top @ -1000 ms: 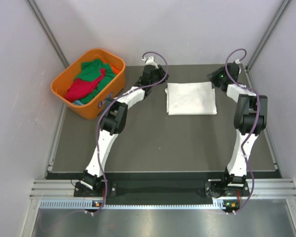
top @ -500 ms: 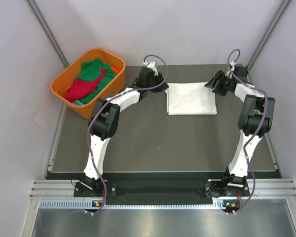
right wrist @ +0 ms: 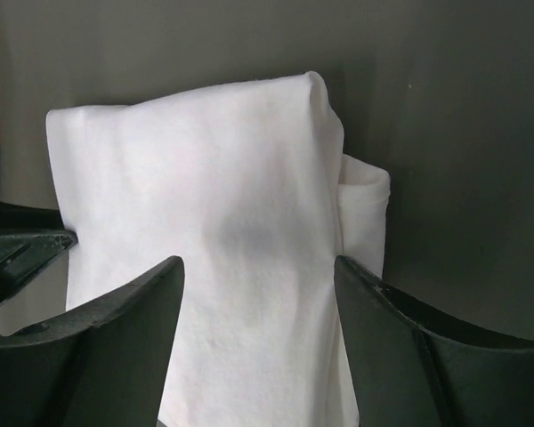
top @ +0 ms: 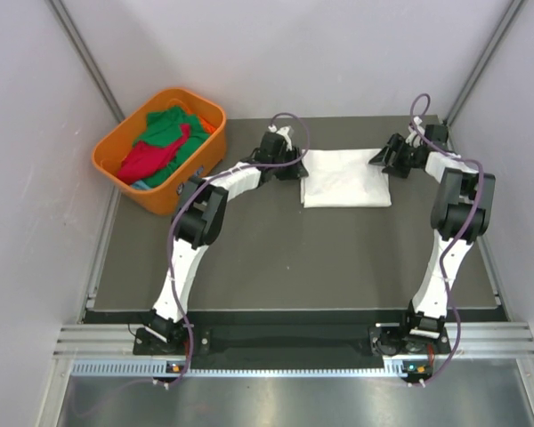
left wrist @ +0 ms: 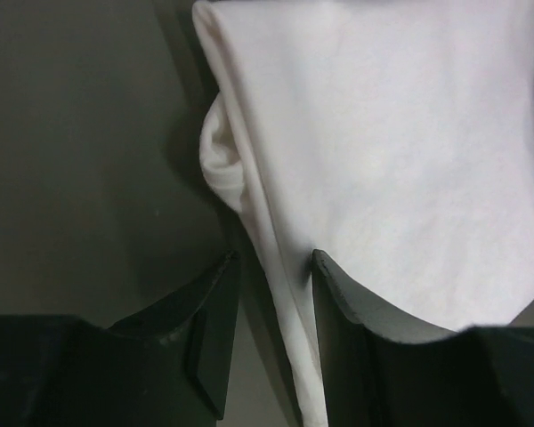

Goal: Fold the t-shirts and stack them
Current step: Fold the tshirt, then neatly place the folded tshirt to the corner

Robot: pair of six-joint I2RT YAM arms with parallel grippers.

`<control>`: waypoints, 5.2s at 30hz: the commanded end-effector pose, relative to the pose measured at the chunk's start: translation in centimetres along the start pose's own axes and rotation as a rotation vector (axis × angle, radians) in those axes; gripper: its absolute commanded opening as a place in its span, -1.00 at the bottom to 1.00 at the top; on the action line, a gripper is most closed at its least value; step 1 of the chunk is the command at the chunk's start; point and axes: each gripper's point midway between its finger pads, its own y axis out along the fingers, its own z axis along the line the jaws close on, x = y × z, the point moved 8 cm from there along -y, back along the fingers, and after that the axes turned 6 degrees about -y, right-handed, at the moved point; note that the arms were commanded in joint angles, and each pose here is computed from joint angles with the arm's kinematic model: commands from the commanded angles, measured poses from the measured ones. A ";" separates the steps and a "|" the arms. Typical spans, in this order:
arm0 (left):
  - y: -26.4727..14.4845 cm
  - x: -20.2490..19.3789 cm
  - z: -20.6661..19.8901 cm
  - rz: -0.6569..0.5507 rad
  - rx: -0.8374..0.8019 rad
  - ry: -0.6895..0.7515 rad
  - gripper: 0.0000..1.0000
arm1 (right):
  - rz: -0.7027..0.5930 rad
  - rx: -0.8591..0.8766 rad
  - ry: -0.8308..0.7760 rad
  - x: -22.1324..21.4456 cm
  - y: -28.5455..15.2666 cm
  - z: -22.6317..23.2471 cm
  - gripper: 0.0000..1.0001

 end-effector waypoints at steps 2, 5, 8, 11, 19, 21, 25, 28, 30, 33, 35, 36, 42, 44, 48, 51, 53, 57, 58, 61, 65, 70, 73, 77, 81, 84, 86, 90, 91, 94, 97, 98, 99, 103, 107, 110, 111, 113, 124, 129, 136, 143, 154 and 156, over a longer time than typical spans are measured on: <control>0.9 1.7 -0.4 -0.036 -0.007 0.025 -0.11 | -0.085 0.009 -0.074 2.4 -1.9 0.9 0.37; 1.5 2.4 -0.4 -0.058 -0.002 0.035 -0.10 | -0.104 -0.017 -0.080 3.1 -2.3 0.8 0.42; 2.0 3.0 -0.3 -0.072 -0.007 0.035 -0.10 | -0.088 -0.038 -0.074 3.3 -1.9 0.4 0.74; 2.5 3.3 0.1 -0.076 -0.005 0.017 -0.11 | -0.053 -0.060 -0.053 2.9 -1.0 -0.6 0.77; 3.1 3.3 0.4 -0.076 -0.078 -0.023 -0.26 | -0.007 -0.034 -0.028 2.2 1.3 -1.1 0.72; 3.2 3.5 0.0 -0.086 -0.117 -0.018 -0.35 | 0.003 -0.027 -0.021 1.8 2.0 -1.1 0.68; 3.2 3.7 -0.4 -0.076 -0.184 -0.048 -0.60 | -0.016 0.077 0.016 1.9 3.2 -0.4 0.58; 3.2 3.9 0.1 -0.076 -0.219 -0.106 -0.76 | -0.037 0.144 0.081 1.9 4.1 -1.1 0.32; 3.0 4.1 0.5 -0.083 -0.263 -0.131 -0.78 | -0.062 0.167 0.099 1.7 4.4 -2.0 0.03; 2.7 4.2 0.9 -0.073 -0.308 -0.187 -0.78 | -0.099 0.222 0.152 1.9 4.3 -2.3 -0.30; 2.7 4.4 1.2 -0.075 -0.312 -0.201 -0.77 | -0.104 0.254 0.174 1.9 4.3 -2.7 -0.45; 2.8 4.3 1.5 -0.072 -0.309 -0.219 -0.75 | -0.113 0.261 0.178 2.1 4.3 -2.8 -0.48; 2.7 4.4 1.8 -0.062 -0.304 -0.240 -0.50 | -0.097 0.264 0.222 2.0 4.7 -3.4 -0.41; 2.3 4.8 1.5 -0.060 -0.310 -0.239 -0.38 | -0.101 0.260 0.223 2.2 4.5 -3.3 -0.18; 0.8 5.9 0.3 -0.053 -0.340 -0.240 -0.23 | -0.110 0.239 0.235 3.5 3.3 -2.7 0.21; -0.6 6.4 -0.8 -0.021 -0.342 -0.232 -0.15 | -0.119 0.173 0.252 4.4 1.5 -2.0 0.42; -1.8 6.8 -1.2 -0.015 -0.322 -0.199 -0.07 | -0.143 0.113 0.227 5.2 -0.2 -1.4 0.53; -4.1 6.5 -1.4 -0.015 -0.254 -0.166 -0.02 | -0.098 0.010 0.220 3.5 -2.6 -0.6 0.59; -4.5 6.3 -1.5 -0.014 -0.251 -0.165 -0.02 | -0.112 -0.005 0.201 3.7 -3.7 0.4 0.59; -6.4 5.8 -2.2 -0.006 -0.257 -0.157 -0.02 | -0.096 -0.052 0.175 2.3 -5.4 1.6 0.61; -7.3 3.9 -2.2 0.038 -0.285 -0.173 -0.04 | -0.061 -0.149 0.192 0.2 -7.1 2.3 0.61; -8.0 0.9 -3.0 0.069 -0.264 -0.172 -0.04 | -0.062 -0.208 0.208 -2.2 -8.2 2.7 0.61; -7.8 -1.1 -3.1 0.091 -0.230 -0.160 -0.06 | -0.027 -0.202 0.229 -3.4 -7.7 2.3 0.61; -6.8 -3.5 -2.4 0.116 -0.190 -0.162 -0.10 | -0.027 -0.208 0.252 -5.1 -6.8 1.8 0.57; -5.9 -4.3 -1.7 0.107 -0.137 -0.170 -0.12 | -0.039 -0.237 0.306 -6.1 -5.9 0.9 0.53; -5.4 -4.4 -1.1 0.086 -0.098 -0.175 -0.13 | -0.063 -0.235 0.317 -6.5 -5.3 0.3 0.49; -5.2 -4.3 -0.9 0.078 -0.083 -0.173 -0.13 | -0.051 -0.242 0.324 -6.8 -5.0 -0.1 0.46; -4.7 -4.0 -0.4 0.071 -0.029 -0.167 -0.13 | -0.043 -0.282 0.329 -7.8 -5.1 -0.8 0.32; -4.5 -3.8 -0.5 0.070 -0.028 -0.164 -0.13 | -0.050 -0.294 0.329 -7.9 -5.3 -1.0 0.25; -4.3 -3.6 -0.5 0.072 -0.037 -0.161 -0.12 | -0.040 -0.301 0.316 -8.5 -5.4 -1.2 0.17; -4.0 -3.6 -0.8 0.077 -0.073 -0.151 -0.12 | -0.028 -0.270 0.315 -8.9 -5.0 -1.4 0.11; -3.9 -3.6 -0.8 0.077 -0.077 -0.152 -0.13 | -0.024 -0.252 0.310 -8.9 -4.8 -1.3 0.08; -3.8 -3.6 -0.8 0.079 -0.079 -0.152 -0.16 | -0.010 -0.226 0.311 -9.1 -4.5 -1.3 0.06; -3.4 -3.7 -0.6 0.093 -0.060 -0.158 -0.51 | -0.003 -0.222 0.295 -9.4 -4.5 -1.6 -0.10; -3.1 -4.0 -0.2 0.100 -0.039 -0.177 -1.00 | -0.011 -0.239 0.291 -9.6 -4.6 -2.4 -0.71; -2.8 -4.5 0.3 0.108 -0.018 -0.208 -1.00 | -0.010 -0.244 0.290 -9.8 -4.4 -2.8 -1.00; -2.7 -4.7 0.4 0.109 -0.007 -0.217 -1.00 | -0.011 -0.254 0.293 -9.8 -4.3 -3.0 -1.00; -2.6 -4.7 0.4 0.107 0.001 -0.233 -1.00 | -0.022 -0.259 0.294 -9.7 -4.3 -3.2 -1.00; -2.4 -3.6 -1.9 0.111 -0.090 -0.241 -0.31 | -0.051 -0.264 0.293 -6.5 -4.8 -3.8 -0.96; -5.0 -2.0 -1.7 0.033 0.046 -0.202 -0.11 | -0.038 -0.180 0.171 -5.5 -5.8 -2.7 -0.10; -9.4 0.0 -2.9 -0.004 0.095 -0.095 -0.07 | -0.008 -0.102 0.048 -0.6 -3.4 -3.7 0.17; -13.8 -0.8 -4.0 0.016 0.040 -0.004 -0.08 | 0.059 -0.004 -0.004 1.8 0.5 -5.4 0.13; -16.6 -4.1 -3.5 0.067 -0.008 -0.001 -0.10 | 0.087 0.111 -0.059 2.4 4.3 -3.8 0.07; -16.6 -4.1 -3.9 0.071 -0.022 0.004 -0.10 | 0.094 0.099 -0.064 2.1 4.8 -4.1 0.06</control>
